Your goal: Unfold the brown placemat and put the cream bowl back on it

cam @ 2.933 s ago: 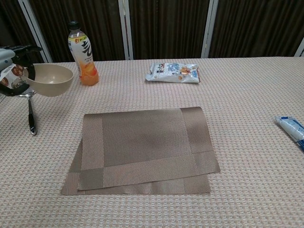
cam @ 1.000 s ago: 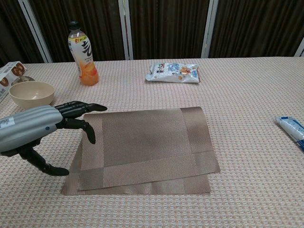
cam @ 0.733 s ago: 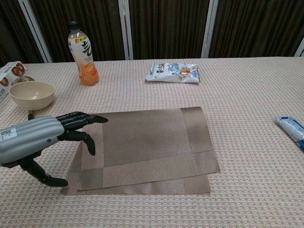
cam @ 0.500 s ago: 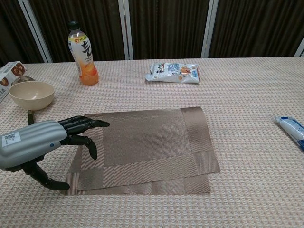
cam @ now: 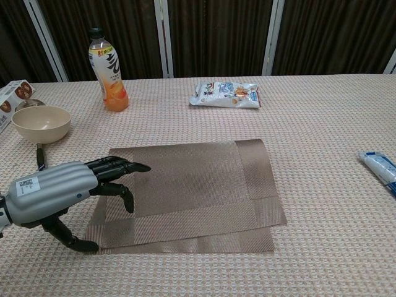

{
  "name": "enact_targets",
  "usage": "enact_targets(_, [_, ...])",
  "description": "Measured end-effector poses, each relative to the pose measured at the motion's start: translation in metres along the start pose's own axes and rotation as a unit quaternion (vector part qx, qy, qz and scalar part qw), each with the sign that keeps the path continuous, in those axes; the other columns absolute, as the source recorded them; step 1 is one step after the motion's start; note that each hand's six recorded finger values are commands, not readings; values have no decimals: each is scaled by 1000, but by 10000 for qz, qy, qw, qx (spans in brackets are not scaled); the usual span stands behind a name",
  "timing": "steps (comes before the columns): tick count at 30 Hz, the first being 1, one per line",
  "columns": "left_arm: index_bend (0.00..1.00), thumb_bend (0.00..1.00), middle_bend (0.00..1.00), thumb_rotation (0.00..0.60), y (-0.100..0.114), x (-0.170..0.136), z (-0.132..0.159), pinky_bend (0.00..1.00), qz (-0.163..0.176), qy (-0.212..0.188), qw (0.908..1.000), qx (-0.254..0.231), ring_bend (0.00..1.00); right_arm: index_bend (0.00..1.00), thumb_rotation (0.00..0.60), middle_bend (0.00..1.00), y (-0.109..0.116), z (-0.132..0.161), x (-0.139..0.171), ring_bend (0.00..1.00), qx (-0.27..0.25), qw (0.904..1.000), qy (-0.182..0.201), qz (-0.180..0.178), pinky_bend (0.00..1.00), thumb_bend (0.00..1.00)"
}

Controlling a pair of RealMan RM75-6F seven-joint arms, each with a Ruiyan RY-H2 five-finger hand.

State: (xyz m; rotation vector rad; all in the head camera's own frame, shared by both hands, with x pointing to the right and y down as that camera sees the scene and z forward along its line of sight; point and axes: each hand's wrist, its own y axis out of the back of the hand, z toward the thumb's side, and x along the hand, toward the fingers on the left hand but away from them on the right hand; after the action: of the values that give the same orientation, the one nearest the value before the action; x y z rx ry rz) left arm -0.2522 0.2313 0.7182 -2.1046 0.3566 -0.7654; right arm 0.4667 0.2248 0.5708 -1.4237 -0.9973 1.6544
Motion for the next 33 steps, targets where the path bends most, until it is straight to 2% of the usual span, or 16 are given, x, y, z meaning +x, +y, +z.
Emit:
enact_targets(5, [367,186,0,600,-1,4,1,0,-21,-12,10000,33,0,0,600,0,0,0,0,0,4,10000,0,-2,0,0])
enact_targets(18, [372,261,0,600,-5,8,3,0,-119,-33,9999,60,0,0,600,0,0,0,0,0,18,10000,-4,3,0,0])
enact_targets(29, [374,280,0,600,-11,12,4,0,-214,2,9998,23,0,0,600,0,-1,-1,0,0,19,10000,-15,16,0,0])
enact_targets(33, [387,334,0,600,-13,14,3,0,-233,7,9997,23,0,0,600,0,-1,-1,0,0,24,10000,-15,21,0,0])
